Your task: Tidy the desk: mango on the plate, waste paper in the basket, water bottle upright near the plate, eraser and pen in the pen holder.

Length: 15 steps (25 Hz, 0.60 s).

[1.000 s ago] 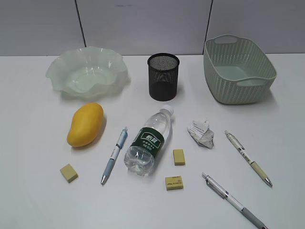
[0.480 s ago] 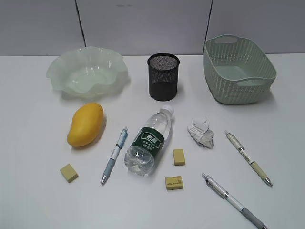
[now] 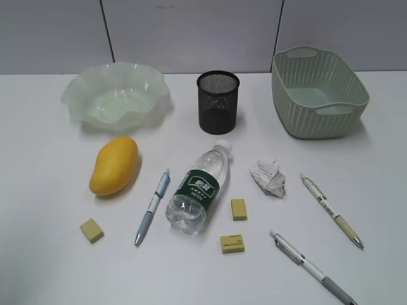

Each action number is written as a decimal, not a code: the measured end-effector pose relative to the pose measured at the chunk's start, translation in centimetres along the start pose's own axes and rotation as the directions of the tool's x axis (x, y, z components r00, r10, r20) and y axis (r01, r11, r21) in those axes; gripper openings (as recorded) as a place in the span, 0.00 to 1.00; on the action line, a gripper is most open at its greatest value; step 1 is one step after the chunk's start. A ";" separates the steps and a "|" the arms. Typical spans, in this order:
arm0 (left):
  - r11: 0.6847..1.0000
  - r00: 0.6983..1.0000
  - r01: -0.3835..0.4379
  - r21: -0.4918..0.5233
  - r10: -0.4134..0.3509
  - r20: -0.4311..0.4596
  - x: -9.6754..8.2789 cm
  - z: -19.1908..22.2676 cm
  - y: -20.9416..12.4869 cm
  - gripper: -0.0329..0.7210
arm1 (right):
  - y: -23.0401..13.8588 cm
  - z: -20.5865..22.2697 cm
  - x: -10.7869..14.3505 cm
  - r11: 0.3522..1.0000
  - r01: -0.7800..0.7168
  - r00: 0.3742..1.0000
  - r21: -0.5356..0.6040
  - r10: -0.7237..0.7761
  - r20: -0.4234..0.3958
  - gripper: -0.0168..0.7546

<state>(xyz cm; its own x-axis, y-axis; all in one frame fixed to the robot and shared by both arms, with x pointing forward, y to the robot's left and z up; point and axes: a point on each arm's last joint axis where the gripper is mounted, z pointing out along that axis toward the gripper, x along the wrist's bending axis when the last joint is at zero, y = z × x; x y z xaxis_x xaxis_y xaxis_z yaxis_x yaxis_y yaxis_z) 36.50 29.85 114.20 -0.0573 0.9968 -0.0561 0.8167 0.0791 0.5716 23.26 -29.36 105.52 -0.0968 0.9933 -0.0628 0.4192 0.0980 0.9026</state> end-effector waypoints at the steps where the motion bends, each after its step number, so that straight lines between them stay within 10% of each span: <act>1: 0.999 1.000 -0.001 0.048 0.001 0.001 -0.3 1.2 1.1 0.85 | 0.0 0.0 0.0 1.000 0.000 1.000 0.000 0.000 0.000 0.60; 7: 0.979 0.998 -0.059 0.195 0.054 0.031 -3.2 6.0 5.0 0.85 | 0.0 0.0 0.0 1.000 0.000 1.000 0.000 0.000 0.000 0.60; 15: 0.916 0.989 -0.140 0.375 0.113 0.093 -11.7 15.8 6.5 0.85 | 0.0 0.0 0.0 1.000 0.000 1.000 0.000 0.000 0.000 0.60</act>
<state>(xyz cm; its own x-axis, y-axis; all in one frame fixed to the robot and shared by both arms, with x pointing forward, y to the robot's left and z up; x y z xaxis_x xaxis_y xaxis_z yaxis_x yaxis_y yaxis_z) 51.52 18.53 105.62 0.0894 0.9937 -0.0669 0.9718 -0.0723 0.2246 23.26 -29.36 105.52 -0.0968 0.9933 -0.0628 0.4192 0.0980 0.9026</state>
